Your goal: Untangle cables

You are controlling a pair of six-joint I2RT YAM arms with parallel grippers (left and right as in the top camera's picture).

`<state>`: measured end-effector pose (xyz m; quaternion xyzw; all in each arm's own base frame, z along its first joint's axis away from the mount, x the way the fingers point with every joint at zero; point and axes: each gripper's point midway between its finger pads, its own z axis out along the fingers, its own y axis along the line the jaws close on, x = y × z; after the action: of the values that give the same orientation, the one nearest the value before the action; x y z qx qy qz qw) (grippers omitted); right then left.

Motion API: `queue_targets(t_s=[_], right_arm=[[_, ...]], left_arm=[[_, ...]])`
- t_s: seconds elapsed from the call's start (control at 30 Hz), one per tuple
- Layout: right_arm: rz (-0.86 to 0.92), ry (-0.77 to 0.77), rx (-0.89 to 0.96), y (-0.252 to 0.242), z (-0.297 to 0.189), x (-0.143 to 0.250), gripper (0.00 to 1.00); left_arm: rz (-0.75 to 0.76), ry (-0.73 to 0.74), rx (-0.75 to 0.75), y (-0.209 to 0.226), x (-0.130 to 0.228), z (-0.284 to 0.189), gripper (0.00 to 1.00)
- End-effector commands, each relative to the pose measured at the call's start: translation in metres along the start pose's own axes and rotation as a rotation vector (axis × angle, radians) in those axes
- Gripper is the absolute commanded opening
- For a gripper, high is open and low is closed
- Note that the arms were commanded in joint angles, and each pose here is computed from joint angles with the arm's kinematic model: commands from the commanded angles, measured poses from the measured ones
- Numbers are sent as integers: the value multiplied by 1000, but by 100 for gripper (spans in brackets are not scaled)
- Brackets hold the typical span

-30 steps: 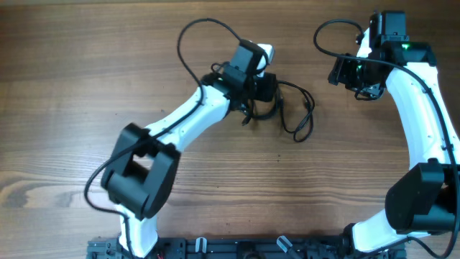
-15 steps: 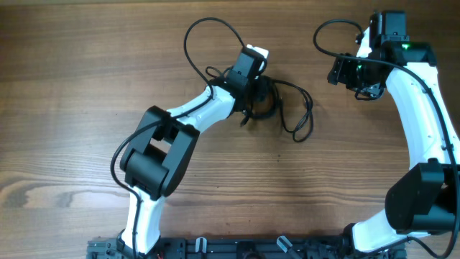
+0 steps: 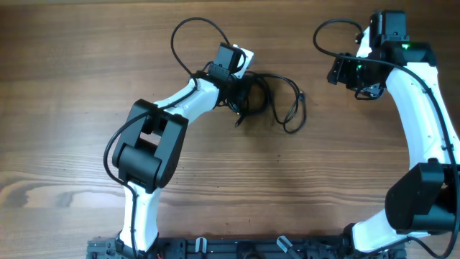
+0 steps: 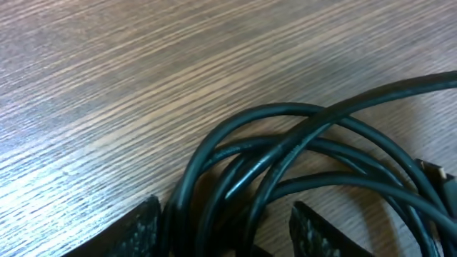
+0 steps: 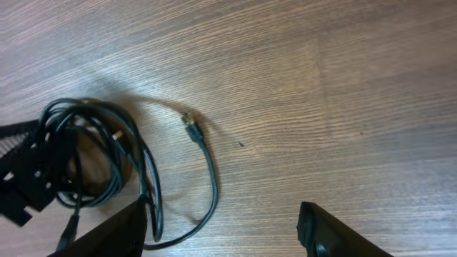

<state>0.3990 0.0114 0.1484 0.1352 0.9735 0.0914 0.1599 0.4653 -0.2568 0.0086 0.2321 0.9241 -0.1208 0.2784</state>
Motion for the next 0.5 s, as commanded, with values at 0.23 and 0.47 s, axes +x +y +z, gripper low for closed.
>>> queue_targets(t_s=[0.23,0.47], right_arm=[[-83,21,-115,19,1,3,70],[-86,37,-151,25,0,7,70]], left_arm=[[27,64,99,-25,19,5,45],[0,72,122,-50,20,4,4]])
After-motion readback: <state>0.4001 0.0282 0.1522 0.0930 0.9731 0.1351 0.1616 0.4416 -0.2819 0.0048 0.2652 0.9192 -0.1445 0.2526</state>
